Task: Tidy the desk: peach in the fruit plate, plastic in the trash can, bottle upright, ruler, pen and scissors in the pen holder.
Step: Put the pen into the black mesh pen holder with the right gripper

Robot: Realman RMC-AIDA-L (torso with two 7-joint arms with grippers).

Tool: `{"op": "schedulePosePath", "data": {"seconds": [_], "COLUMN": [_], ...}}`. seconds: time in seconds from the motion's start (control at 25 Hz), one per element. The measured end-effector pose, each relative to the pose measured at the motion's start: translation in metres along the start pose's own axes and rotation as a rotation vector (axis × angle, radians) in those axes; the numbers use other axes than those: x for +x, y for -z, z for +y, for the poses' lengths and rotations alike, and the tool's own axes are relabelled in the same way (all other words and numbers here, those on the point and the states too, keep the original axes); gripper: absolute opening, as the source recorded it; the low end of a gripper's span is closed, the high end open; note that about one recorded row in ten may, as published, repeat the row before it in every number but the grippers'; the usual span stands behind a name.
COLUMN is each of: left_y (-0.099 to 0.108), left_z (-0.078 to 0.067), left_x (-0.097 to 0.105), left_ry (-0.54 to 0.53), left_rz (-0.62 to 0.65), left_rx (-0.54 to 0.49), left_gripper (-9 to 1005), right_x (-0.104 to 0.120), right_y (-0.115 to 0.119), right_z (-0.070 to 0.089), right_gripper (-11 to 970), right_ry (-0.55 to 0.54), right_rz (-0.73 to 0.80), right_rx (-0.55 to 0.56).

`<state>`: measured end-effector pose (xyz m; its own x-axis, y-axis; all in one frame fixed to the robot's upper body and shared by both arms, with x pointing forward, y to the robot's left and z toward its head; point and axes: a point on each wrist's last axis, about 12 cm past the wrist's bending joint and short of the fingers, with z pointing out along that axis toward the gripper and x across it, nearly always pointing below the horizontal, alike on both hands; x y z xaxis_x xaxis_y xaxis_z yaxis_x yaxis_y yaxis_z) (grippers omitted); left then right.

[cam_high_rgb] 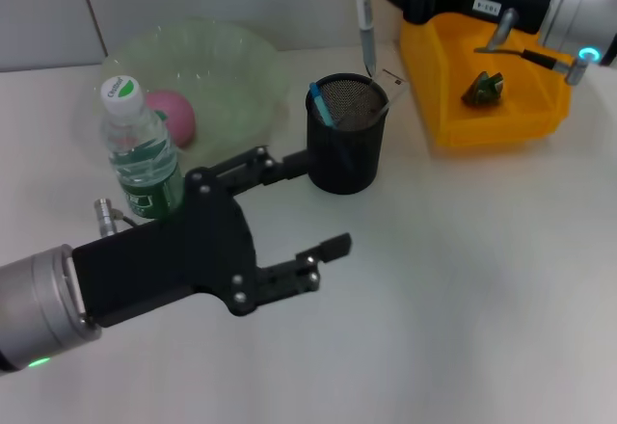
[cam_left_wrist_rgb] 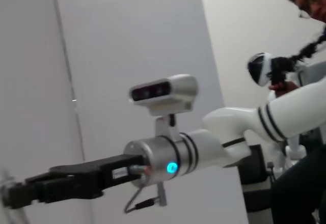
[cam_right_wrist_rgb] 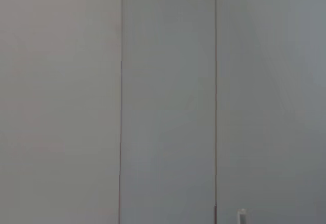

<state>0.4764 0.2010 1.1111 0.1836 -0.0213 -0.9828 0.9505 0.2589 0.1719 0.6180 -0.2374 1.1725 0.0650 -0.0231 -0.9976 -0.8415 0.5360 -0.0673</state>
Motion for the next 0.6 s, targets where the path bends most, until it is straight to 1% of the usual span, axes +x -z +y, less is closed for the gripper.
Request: {"op": "schedulePosePath", "data": {"seconds": [0.08, 0.16, 0.24, 0.32, 0.44, 0.6], "left_y": [0.002, 0.006, 0.006, 0.006, 0.003, 0.003], "left_z": [0.001, 0.004, 0.005, 0.005, 0.007, 0.007], "left_x": [0.002, 0.008, 0.01, 0.01, 0.019, 0.019], "left_ry": [0.015, 0.053, 0.063, 0.063, 0.07, 0.07], "left_rz": [-0.005, -0.024, -0.026, -0.026, -0.008, -0.008], "left_rx": [-0.011, -0.031, -0.03, -0.03, -0.025, -0.025], "left_gripper": [738, 739, 739, 739, 739, 739], "right_x": [0.005, 0.008, 0.011, 0.016, 0.023, 0.028], "right_y": [0.001, 0.002, 0.002, 0.003, 0.003, 0.001], "right_z": [0.002, 0.005, 0.006, 0.007, 0.008, 0.009], "right_gripper": [135, 135, 134, 134, 134, 134], "right_ry": [0.046, 0.078, 0.102, 0.12, 0.143, 0.148], "right_rz": [0.009, 0.012, 0.012, 0.016, 0.024, -0.001], "right_rx": [-0.001, -0.003, 0.0, 0.007, 0.022, 0.037]}}
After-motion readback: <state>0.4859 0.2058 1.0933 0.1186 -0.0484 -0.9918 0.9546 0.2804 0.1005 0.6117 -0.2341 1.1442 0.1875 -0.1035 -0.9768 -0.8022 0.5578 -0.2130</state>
